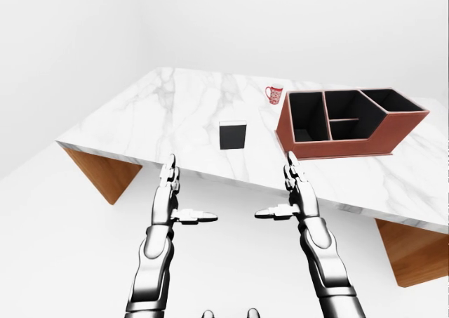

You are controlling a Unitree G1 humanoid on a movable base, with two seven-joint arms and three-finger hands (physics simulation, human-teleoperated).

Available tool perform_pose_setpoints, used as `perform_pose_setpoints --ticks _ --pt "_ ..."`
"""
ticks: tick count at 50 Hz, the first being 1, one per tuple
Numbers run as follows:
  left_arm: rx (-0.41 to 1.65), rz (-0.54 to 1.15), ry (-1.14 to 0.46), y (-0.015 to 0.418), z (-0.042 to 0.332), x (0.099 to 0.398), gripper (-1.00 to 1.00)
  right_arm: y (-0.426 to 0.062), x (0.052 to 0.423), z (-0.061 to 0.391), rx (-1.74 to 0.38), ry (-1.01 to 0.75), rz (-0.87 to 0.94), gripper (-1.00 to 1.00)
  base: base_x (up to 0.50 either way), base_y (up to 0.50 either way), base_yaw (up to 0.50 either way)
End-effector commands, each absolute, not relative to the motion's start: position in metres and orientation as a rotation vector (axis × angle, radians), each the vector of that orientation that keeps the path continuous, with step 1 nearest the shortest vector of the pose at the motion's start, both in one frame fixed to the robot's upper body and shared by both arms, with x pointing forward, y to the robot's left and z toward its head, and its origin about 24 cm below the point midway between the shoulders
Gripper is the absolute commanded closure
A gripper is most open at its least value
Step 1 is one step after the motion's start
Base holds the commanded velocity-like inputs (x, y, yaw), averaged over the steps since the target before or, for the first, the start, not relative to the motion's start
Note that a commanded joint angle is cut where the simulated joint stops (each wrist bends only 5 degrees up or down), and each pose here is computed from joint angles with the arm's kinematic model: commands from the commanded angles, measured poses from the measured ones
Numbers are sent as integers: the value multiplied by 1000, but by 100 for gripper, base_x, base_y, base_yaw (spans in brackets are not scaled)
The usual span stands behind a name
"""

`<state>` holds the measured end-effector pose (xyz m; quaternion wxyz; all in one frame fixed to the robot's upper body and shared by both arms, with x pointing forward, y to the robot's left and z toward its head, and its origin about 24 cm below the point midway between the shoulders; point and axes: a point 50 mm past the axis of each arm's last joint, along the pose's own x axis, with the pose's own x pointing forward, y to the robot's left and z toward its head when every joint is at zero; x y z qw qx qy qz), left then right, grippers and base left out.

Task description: Pick up the book and place it in the left compartment of the caddy.

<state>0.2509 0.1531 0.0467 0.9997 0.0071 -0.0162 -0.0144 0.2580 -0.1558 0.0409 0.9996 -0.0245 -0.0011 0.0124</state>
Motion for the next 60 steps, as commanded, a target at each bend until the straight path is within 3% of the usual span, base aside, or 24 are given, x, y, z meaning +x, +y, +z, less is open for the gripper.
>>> perform_pose_setpoints --ticks 1,24,42,60 --pt "3 -33 -55 154 50 250 -100 -157 260 38 -52 1 24 -100 5 -18 0" --pt "12 -26 -41 154 43 253 -100 -172 247 62 -36 -94 -43 -100 3 -10 0" --pt "2 -28 -45 154 45 251 -100 -215 198 110 -53 -234 -198 -100 0 0 0" --pt "2 -27 -48 153 50 248 -100 -275 152 120 -68 -271 -372 -100 0 0 0"
